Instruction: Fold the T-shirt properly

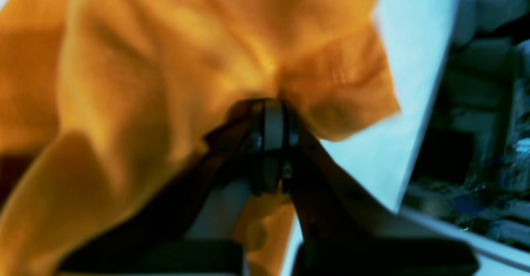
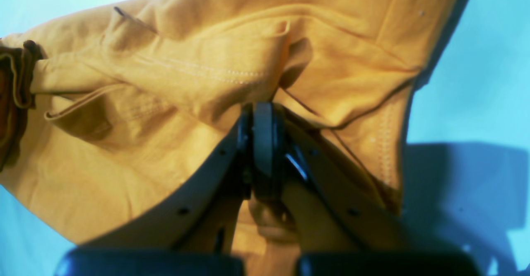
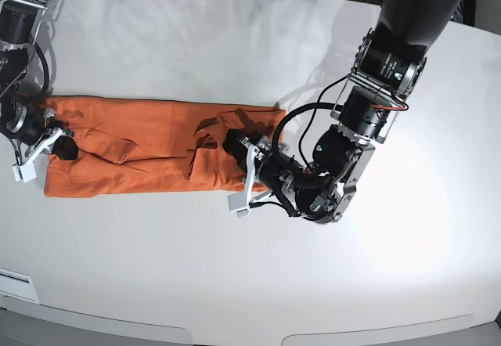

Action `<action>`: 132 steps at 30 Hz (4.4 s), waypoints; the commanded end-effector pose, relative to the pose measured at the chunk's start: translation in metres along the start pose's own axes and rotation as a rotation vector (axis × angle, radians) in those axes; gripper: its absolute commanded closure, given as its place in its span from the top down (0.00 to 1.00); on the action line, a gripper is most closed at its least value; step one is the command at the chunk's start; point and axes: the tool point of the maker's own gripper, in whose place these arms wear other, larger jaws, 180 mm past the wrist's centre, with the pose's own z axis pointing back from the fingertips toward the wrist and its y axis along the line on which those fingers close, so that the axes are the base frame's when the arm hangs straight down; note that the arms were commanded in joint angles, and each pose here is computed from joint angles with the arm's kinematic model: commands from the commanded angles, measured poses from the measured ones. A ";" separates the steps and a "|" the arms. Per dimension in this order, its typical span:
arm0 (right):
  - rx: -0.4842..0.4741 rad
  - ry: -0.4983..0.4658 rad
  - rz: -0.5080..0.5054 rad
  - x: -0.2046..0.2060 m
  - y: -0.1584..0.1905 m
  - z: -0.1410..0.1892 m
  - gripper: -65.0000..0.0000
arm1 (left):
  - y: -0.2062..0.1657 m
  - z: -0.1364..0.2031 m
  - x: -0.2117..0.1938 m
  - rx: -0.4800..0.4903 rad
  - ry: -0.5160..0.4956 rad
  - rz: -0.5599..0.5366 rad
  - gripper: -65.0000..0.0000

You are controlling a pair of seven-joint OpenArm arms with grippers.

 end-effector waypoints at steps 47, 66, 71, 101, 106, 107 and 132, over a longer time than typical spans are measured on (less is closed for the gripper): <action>0.173 0.030 -0.330 -0.017 -0.004 0.003 0.60 | 0.018 -0.017 -0.046 0.112 0.163 -0.030 0.00; 0.094 -0.047 -0.256 0.018 -0.031 0.033 0.00 | -0.030 0.026 0.049 -0.090 -0.108 -0.057 0.00; 0.037 -0.052 -0.179 0.034 -0.041 0.050 0.00 | -0.042 0.044 0.072 -0.127 -0.165 -0.091 0.00; 0.085 -0.188 0.500 0.139 0.100 0.124 0.00 | 0.041 0.123 0.009 0.100 -0.156 0.051 0.00; 0.264 -0.273 0.491 0.141 0.135 0.124 0.00 | 0.040 0.118 0.004 0.085 -0.153 0.060 0.00; 0.279 -0.280 0.481 0.140 0.139 0.121 0.00 | 0.039 0.118 0.004 0.078 -0.157 0.062 0.00; 0.651 -0.355 0.231 0.091 0.245 0.046 0.00 | 0.039 0.117 0.003 0.076 -0.156 0.064 0.00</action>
